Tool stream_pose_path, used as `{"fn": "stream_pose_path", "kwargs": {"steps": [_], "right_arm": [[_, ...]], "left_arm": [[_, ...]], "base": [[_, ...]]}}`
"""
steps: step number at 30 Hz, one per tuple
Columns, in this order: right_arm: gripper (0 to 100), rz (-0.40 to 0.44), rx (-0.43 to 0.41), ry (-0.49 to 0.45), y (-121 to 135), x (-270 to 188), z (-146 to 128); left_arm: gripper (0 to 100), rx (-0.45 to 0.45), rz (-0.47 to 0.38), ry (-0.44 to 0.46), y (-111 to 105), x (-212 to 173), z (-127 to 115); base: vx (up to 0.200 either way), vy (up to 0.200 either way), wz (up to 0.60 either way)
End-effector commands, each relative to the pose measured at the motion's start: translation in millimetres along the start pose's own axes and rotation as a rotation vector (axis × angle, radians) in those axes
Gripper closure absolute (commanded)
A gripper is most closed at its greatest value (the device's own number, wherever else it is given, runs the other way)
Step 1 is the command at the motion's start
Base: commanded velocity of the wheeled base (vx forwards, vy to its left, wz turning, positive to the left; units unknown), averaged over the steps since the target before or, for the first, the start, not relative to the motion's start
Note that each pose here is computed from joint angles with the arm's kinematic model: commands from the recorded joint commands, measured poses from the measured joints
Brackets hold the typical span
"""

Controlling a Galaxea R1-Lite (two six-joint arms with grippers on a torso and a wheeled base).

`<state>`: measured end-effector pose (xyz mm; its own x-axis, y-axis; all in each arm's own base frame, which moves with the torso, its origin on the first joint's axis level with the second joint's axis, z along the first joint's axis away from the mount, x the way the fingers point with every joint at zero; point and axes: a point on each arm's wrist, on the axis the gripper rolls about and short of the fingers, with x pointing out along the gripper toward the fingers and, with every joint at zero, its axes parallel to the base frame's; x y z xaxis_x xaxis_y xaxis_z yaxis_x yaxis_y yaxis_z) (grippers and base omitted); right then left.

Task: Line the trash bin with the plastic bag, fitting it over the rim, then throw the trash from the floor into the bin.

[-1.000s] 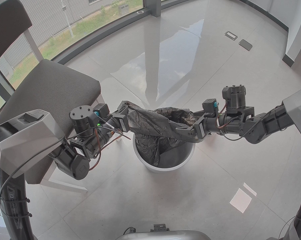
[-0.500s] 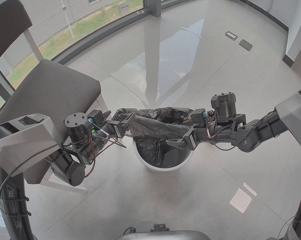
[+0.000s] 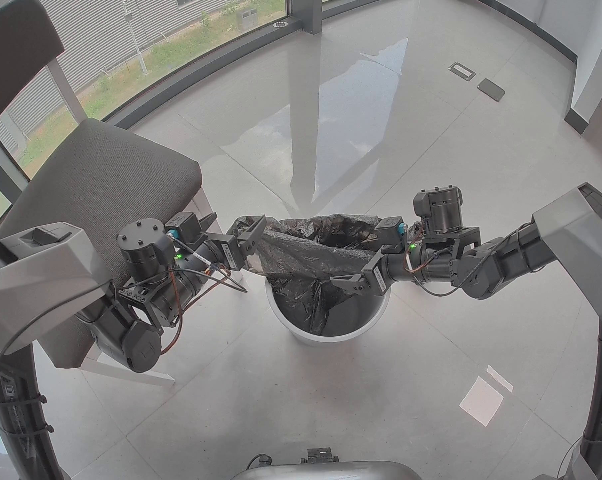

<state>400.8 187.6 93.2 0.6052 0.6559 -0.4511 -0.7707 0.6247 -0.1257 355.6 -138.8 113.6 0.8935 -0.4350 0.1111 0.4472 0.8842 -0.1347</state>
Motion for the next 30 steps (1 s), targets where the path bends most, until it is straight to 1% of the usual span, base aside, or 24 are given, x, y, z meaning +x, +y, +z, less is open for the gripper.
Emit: {"fn": "stream_pose_path", "kwargs": {"steps": [1, 2, 9, 12, 16, 21, 28, 30], "right_arm": [[0, 0.013, -0.002, 0.038, 1.2, 3.8, -7.1], [100, 0.015, 0.0, 0.044, 1.3, 3.8, -7.4], [100, 0.025, 0.003, 0.071, 5.6, 5.1, -10.8], [100, 0.039, -0.011, 0.07, 12.1, 6.4, -9.2], [100, 0.085, -0.033, 0.094, 31.2, 8.7, -13.4], [100, 0.144, -0.058, 0.104, 60.5, 7.3, -10.3], [100, 0.171, -0.069, 0.097, 72.8, 9.3, -6.6], [100, 0.184, -0.074, 0.095, 79.8, 7.3, -2.9]], "left_arm": [[0, 0.002, -0.007, -0.029, -2.0, -3.6, 12.3], [0, 0.003, -0.009, -0.03, -2.2, -3.7, 12.9], [0, 0.003, -0.012, -0.029, -2.3, -4.1, 13.1], [0, 0.001, -0.011, -0.031, -1.8, -3.9, 13.5], [0, 0.001, -0.014, -0.032, -2.4, -3.6, 13.8], [0, 0.0, -0.015, -0.037, -2.5, -3.5, 14.8], [0, 0.0, -0.014, -0.049, -1.4, -4.8, 14.4], [0, 0.001, -0.008, -0.052, 0.8, -5.0, 14.9]], "base": [[0.0, 0.0, 0.0], [0.0, 0.0, 0.0], [0.0, 0.0, 0.0], [0.0, 0.0, 0.0], [0.0, 0.0, 0.0], [0.0, 0.0, 0.0], [0.0, 0.0, 0.0], [0.0, 0.0, 0.0]]}}
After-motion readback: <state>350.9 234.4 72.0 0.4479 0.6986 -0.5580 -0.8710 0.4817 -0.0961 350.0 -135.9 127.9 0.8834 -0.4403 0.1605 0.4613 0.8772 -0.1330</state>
